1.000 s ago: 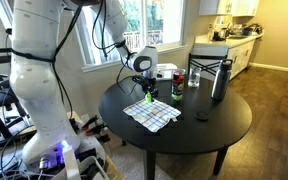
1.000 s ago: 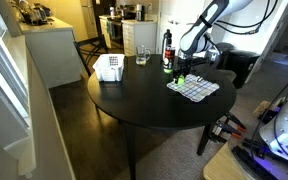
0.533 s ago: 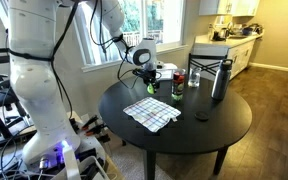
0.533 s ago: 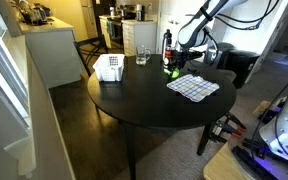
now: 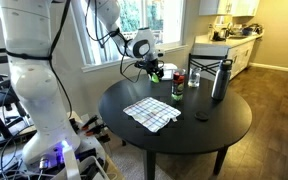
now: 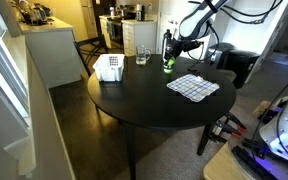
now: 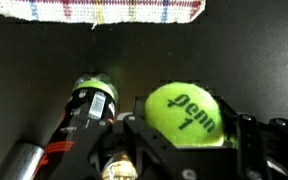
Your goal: Place the tennis ball with the other tennis balls
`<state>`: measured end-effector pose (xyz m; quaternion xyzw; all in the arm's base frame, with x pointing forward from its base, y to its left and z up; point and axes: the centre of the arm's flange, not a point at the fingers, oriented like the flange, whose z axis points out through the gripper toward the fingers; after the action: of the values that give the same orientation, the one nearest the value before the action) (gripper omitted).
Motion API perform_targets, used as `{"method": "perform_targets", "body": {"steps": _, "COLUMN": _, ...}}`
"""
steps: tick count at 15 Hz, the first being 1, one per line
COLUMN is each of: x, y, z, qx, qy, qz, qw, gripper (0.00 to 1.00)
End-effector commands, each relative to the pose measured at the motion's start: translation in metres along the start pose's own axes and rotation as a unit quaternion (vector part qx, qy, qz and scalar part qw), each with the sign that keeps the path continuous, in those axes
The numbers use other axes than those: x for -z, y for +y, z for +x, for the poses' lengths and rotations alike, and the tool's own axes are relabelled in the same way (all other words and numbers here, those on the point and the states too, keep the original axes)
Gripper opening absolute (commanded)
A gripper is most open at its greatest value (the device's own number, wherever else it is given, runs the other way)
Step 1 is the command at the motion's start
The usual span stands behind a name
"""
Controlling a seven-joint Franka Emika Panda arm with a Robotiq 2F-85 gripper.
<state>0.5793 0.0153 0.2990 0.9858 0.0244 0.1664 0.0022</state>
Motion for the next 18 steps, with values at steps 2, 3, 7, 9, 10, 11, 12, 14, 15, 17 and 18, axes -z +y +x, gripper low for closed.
{"method": "perform_targets", "body": {"steps": 2, "x": 0.045, "y": -0.007, "z": 0.008, "qx": 0.010, "qy": 0.078, "qz": -0.039, "qw": 0.9962, "gripper": 0.43}}
{"method": "perform_targets", "body": {"steps": 3, "x": 0.052, "y": -0.006, "z": 0.011, "qx": 0.012, "qy": 0.090, "qz": -0.048, "qw": 0.9947, "gripper": 0.43}}
{"method": "perform_targets", "body": {"steps": 7, "x": 0.063, "y": 0.006, "z": 0.014, "qx": 0.005, "qy": 0.120, "qz": -0.081, "qw": 0.9895, "gripper": 0.43}}
{"method": "perform_targets", "body": {"steps": 9, "x": 0.067, "y": 0.016, "z": 0.014, "qx": -0.004, "qy": 0.128, "qz": -0.094, "qw": 0.9873, "gripper": 0.43}}
{"method": "perform_targets", "body": {"steps": 10, "x": 0.069, "y": 0.022, "z": 0.013, "qx": -0.012, "qy": 0.131, "qz": -0.099, "qw": 0.9863, "gripper": 0.43}}
{"method": "perform_targets", "body": {"steps": 11, "x": 0.072, "y": 0.026, "z": 0.013, "qx": -0.018, "qy": 0.134, "qz": -0.103, "qw": 0.9854, "gripper": 0.43}}
{"method": "perform_targets", "body": {"steps": 12, "x": 0.073, "y": 0.031, "z": 0.013, "qx": -0.023, "qy": 0.139, "qz": -0.105, "qw": 0.9844, "gripper": 0.43}}
{"method": "perform_targets", "body": {"steps": 14, "x": 0.075, "y": 0.039, "z": 0.016, "qx": -0.032, "qy": 0.151, "qz": -0.105, "qw": 0.9823, "gripper": 0.43}}
{"method": "perform_targets", "body": {"steps": 15, "x": 0.076, "y": 0.042, "z": 0.017, "qx": -0.036, "qy": 0.158, "qz": -0.105, "qw": 0.9812, "gripper": 0.43}}
{"method": "perform_targets", "body": {"steps": 17, "x": 0.073, "y": 0.048, "z": 0.024, "qx": -0.045, "qy": 0.171, "qz": -0.099, "qw": 0.9793, "gripper": 0.43}}
{"method": "perform_targets", "body": {"steps": 18, "x": 0.073, "y": 0.050, "z": 0.028, "qx": -0.050, "qy": 0.174, "qz": -0.097, "qw": 0.9786, "gripper": 0.43}}
